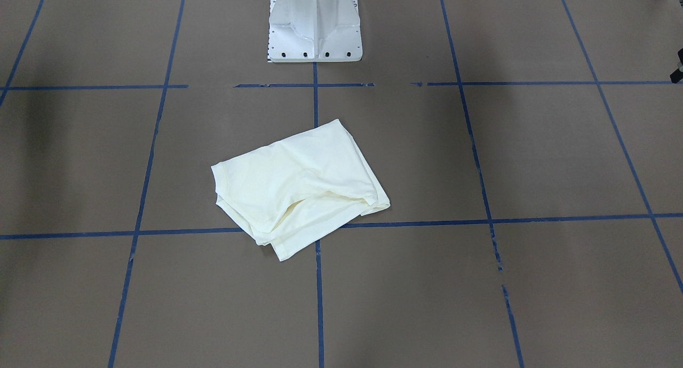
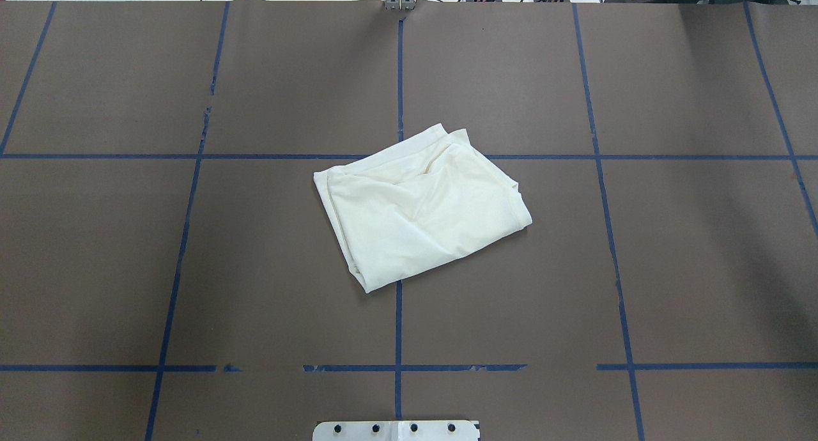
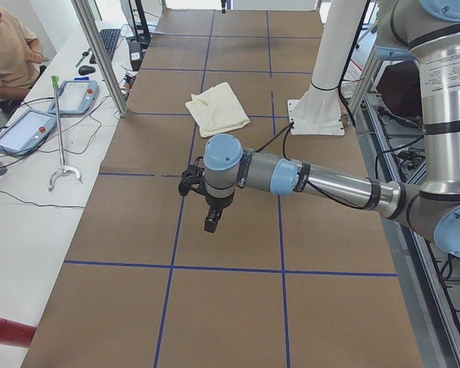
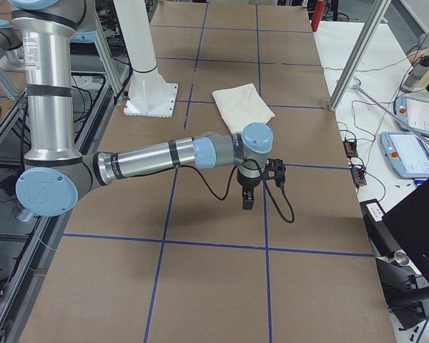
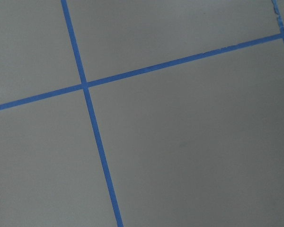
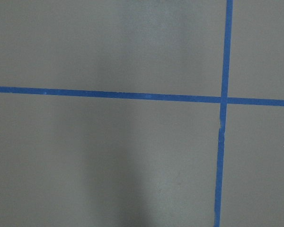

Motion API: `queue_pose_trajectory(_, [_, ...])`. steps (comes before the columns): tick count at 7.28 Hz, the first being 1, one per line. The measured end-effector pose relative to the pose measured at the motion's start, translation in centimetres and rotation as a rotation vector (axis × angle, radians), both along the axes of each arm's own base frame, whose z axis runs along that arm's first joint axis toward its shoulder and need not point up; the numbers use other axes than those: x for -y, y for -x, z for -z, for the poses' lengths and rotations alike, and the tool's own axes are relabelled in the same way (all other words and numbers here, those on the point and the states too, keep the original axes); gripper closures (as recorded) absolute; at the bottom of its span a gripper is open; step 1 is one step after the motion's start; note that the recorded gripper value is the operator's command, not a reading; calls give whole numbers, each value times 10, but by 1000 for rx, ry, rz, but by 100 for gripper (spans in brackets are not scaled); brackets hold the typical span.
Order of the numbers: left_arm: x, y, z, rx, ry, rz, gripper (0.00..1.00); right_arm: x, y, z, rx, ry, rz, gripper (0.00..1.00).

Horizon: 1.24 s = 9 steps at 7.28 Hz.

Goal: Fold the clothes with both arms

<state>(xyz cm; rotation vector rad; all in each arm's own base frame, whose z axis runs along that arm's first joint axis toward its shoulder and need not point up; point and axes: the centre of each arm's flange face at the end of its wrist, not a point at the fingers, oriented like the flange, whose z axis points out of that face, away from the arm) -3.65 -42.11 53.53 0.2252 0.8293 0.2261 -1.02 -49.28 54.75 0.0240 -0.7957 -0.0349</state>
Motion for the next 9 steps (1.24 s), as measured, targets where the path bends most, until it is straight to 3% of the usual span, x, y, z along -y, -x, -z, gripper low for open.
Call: queue_pose_trajectory(9, [-2, 1, 23, 2, -50, -1, 0, -3, -2, -8, -2, 17, -5, 0])
